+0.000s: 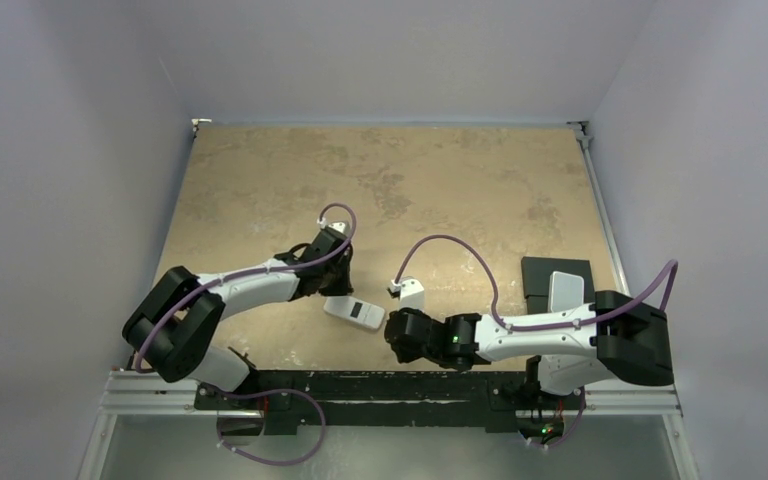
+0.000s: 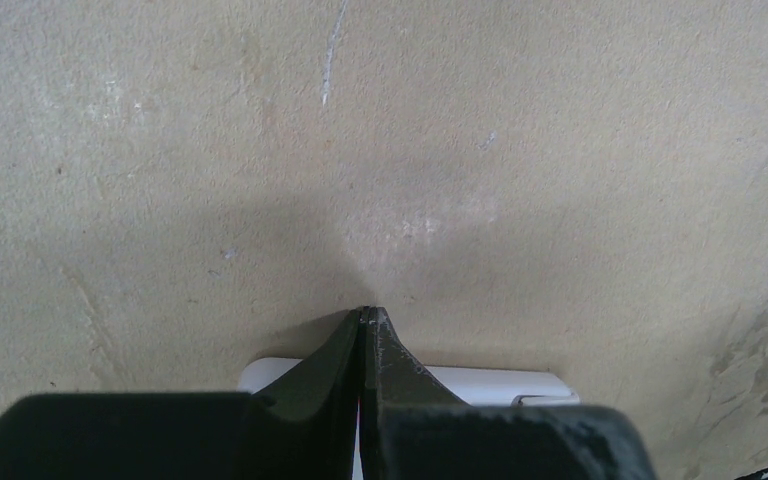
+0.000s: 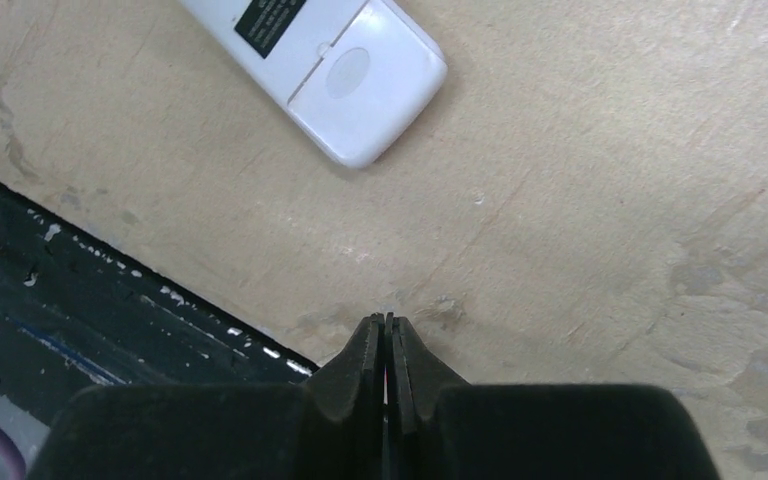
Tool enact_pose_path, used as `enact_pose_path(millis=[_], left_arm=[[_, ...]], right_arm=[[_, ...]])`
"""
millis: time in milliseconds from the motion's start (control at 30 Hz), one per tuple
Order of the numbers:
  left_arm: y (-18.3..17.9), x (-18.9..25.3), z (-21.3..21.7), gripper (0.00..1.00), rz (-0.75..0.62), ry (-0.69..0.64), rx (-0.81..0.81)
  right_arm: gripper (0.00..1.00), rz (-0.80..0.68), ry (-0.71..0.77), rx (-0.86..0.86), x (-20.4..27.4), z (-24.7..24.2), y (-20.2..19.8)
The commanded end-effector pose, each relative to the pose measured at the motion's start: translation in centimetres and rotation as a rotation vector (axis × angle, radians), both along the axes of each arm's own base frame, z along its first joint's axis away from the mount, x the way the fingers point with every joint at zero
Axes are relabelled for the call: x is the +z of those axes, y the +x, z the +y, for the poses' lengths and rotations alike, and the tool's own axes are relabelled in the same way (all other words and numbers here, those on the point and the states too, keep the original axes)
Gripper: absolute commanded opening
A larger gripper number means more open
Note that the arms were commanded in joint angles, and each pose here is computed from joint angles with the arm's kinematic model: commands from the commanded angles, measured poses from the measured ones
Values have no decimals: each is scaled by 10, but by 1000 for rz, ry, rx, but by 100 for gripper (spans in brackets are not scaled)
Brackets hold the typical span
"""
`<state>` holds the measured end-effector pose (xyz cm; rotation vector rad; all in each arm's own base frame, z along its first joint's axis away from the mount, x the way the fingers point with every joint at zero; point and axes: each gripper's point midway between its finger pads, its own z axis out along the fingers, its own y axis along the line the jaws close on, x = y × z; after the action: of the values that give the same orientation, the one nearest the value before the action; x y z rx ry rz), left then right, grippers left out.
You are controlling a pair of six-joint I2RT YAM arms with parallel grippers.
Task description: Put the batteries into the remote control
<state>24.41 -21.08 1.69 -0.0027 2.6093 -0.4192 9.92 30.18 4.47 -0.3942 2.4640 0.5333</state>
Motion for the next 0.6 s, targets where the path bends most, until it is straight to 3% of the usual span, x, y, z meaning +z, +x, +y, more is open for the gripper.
enact_pose_path(millis=[0,167,300,567], left_arm=[[-9,-6,16,0,19,45,26],[-11,-2,19,0,13,43,27],[-12,1,19,0,8,38,28],[-18,1,22,0,8,29,27]], right_arm=[[11,-38,37,-73,20,4,10],[17,-61,40,-106,29,2,17],[30,-86,32,-145,35,1,24],[46,-127,26,-183,49,10,35]])
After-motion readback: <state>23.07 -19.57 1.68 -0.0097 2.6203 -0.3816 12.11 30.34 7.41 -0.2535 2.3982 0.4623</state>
